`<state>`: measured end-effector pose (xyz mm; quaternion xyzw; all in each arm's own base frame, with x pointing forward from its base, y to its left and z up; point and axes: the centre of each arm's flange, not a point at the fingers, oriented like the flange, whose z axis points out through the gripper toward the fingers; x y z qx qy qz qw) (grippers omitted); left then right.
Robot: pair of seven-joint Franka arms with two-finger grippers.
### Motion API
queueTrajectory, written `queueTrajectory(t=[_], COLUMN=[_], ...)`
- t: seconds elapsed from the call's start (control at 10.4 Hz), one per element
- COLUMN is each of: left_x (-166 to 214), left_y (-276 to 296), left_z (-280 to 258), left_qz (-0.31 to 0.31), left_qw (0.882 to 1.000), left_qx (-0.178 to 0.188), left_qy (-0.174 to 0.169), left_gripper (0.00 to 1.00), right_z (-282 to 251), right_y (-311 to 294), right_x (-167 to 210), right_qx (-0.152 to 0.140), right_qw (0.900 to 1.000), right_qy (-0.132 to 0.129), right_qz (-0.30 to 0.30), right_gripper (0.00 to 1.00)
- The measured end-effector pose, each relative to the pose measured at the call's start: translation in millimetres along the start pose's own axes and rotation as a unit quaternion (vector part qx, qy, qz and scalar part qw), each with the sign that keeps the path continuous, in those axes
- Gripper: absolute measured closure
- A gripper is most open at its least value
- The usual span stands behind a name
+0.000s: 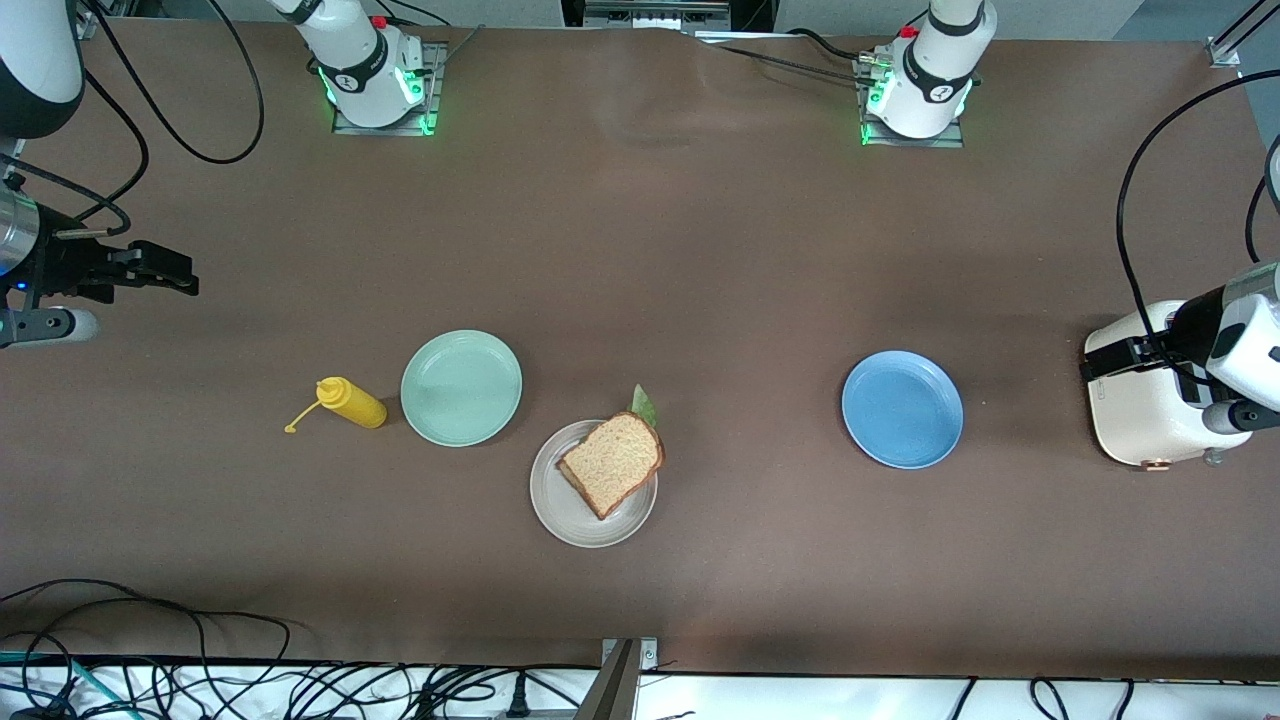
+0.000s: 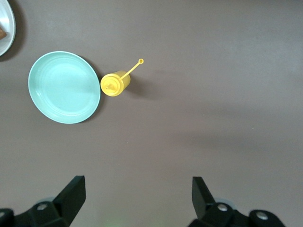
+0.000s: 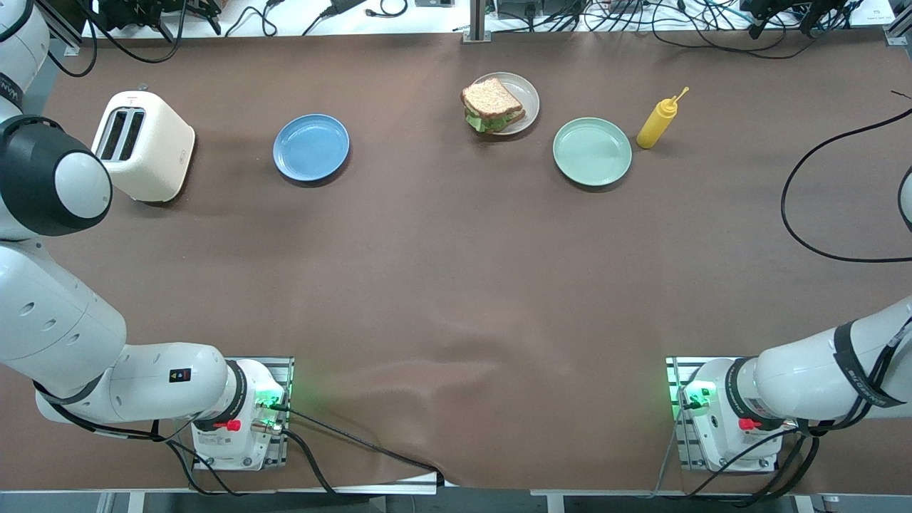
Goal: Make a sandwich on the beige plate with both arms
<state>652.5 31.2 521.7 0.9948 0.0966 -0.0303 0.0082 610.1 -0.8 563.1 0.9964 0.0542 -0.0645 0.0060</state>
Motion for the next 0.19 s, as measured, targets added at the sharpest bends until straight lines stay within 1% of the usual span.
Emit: queueTrajectory(t=[0.19], left_x=[-0.9], left_y=[5.2], left_z=[0.0], left_qz=[0.004], left_qw=[1.0], left_qx=[0.0], left_qy=[0.0], left_gripper=[0.0], right_z=[0.0], right_y=[0.4], right_x=[0.0], right_qx=[-0.001], right_qw=[1.0], right_qy=[0.0], right_qz=[0.002], right_gripper=[0.0])
